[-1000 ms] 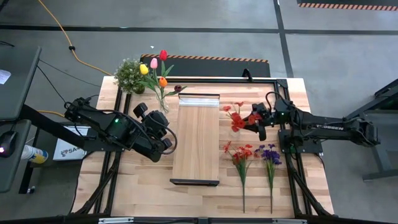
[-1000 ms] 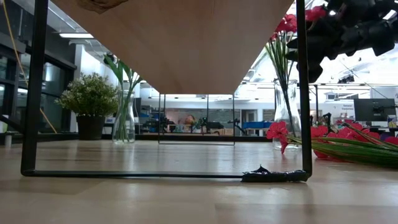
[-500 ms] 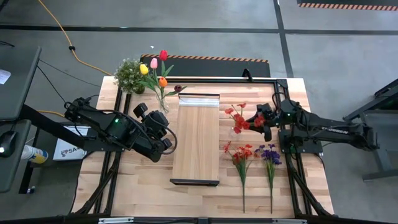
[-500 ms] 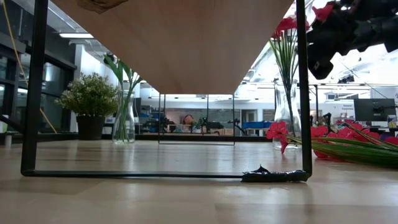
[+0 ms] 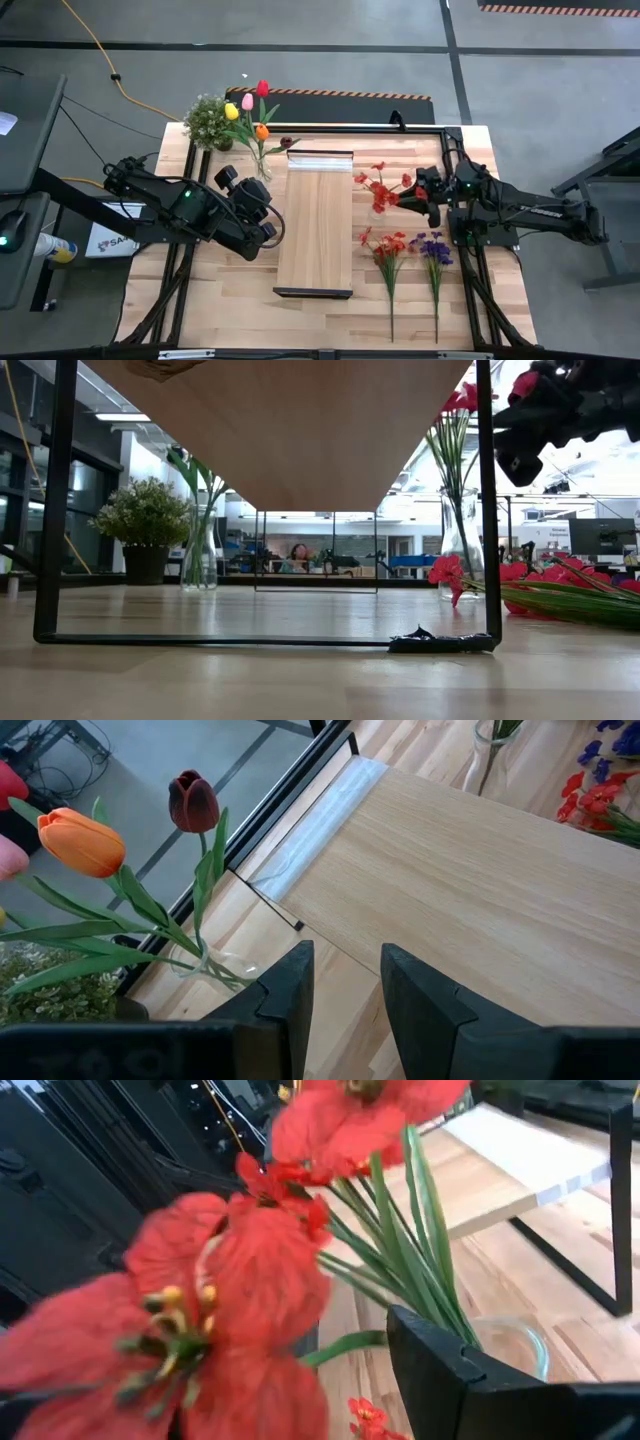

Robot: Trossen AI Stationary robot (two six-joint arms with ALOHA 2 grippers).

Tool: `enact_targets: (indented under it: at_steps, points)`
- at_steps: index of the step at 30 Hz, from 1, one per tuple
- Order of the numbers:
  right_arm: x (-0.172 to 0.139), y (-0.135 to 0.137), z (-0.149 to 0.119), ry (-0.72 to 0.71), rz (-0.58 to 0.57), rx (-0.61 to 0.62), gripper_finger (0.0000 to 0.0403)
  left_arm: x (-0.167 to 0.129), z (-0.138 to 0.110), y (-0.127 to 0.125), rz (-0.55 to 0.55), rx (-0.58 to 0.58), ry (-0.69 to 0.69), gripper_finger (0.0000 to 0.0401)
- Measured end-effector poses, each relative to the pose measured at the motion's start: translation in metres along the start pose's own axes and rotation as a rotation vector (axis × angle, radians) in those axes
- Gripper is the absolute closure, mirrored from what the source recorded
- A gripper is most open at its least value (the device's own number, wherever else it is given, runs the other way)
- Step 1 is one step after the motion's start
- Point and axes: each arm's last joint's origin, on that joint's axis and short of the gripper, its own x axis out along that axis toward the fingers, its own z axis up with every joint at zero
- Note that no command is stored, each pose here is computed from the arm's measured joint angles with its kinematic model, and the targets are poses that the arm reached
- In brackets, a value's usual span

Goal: Pick and place flowers into a vace then onto a shelf
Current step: Put the top red flowers into the right vase

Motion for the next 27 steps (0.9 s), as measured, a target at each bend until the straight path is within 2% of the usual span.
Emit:
enact_targets:
  at_steps: [27]
  points:
    - [0.0000,-0.0011,-0.0032,0.033,-0.007,0.069,0.0289,0.0000,0.0001,0.0001,0.002,-0.001,-0.003,0.0249]
